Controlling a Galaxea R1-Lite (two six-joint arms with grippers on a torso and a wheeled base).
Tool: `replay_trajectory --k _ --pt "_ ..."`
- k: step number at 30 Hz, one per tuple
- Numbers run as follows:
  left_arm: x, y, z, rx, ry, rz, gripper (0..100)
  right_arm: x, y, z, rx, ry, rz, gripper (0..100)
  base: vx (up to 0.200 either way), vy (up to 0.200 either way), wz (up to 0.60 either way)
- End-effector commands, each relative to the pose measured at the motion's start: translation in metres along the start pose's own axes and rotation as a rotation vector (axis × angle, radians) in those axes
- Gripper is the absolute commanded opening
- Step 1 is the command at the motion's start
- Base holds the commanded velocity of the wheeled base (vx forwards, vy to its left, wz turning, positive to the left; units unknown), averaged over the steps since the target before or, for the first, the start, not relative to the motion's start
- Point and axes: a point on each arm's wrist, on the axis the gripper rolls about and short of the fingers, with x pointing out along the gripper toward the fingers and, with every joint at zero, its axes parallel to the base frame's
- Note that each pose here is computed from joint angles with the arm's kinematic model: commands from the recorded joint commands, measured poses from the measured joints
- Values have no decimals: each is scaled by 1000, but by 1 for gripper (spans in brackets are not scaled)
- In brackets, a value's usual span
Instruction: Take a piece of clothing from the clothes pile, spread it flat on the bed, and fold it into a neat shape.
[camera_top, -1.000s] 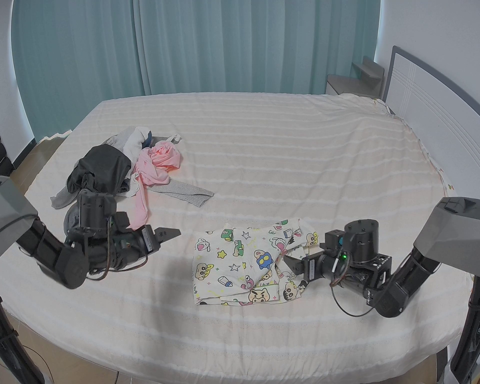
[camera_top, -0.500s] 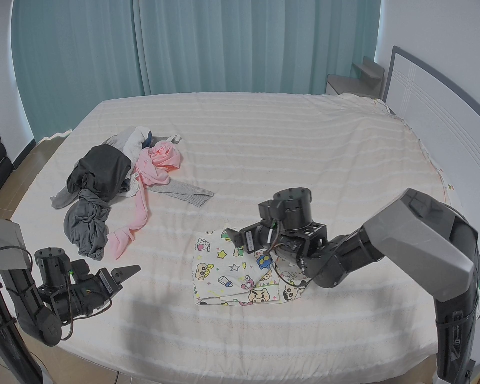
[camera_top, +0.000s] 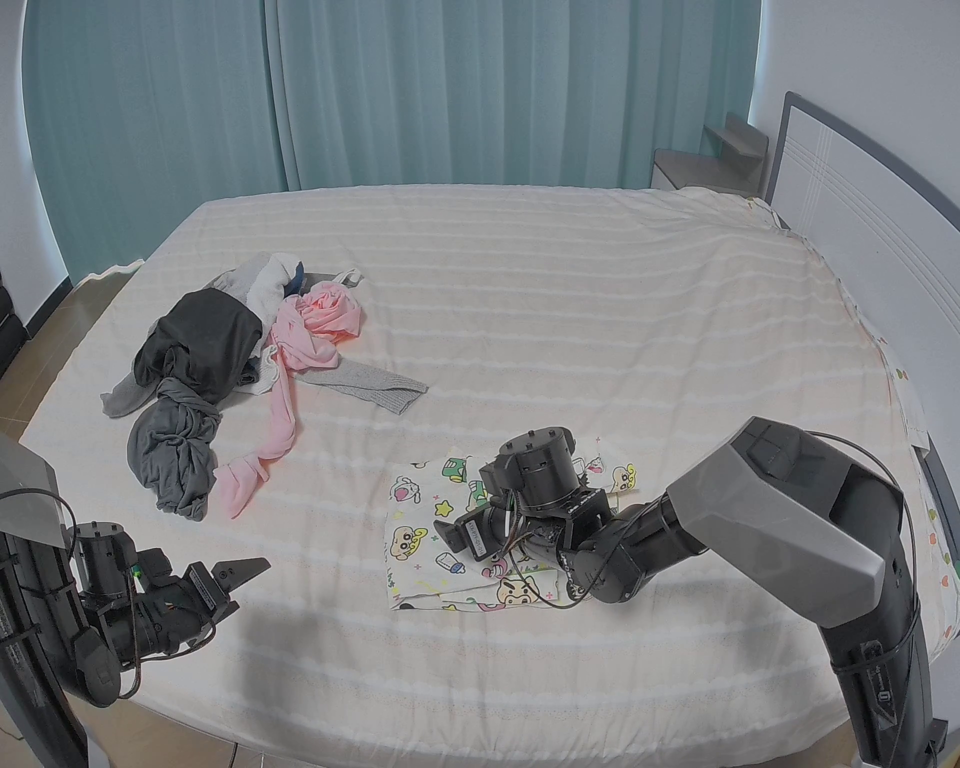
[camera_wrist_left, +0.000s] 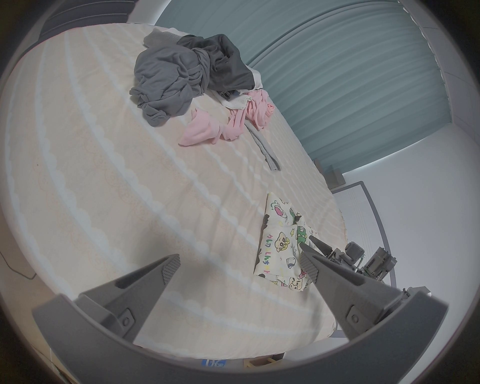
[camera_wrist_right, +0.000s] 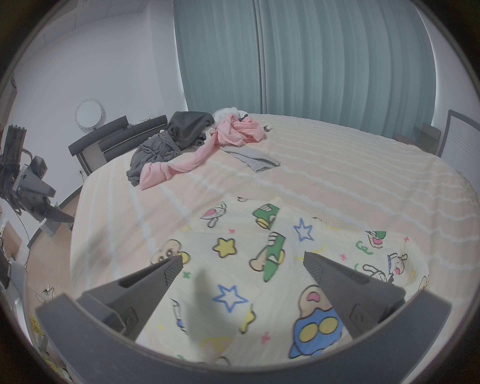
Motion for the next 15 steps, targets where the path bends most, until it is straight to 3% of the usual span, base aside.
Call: replay_trajectory --k 1,15 --pt "-1 4 -5 -16 24 22 100 6 -7 -7 5 13 -18 100 0 0 0" --pt "0 5 -6 -18 28 25 100 18 -18 -11 9 10 -58 100 0 0 0"
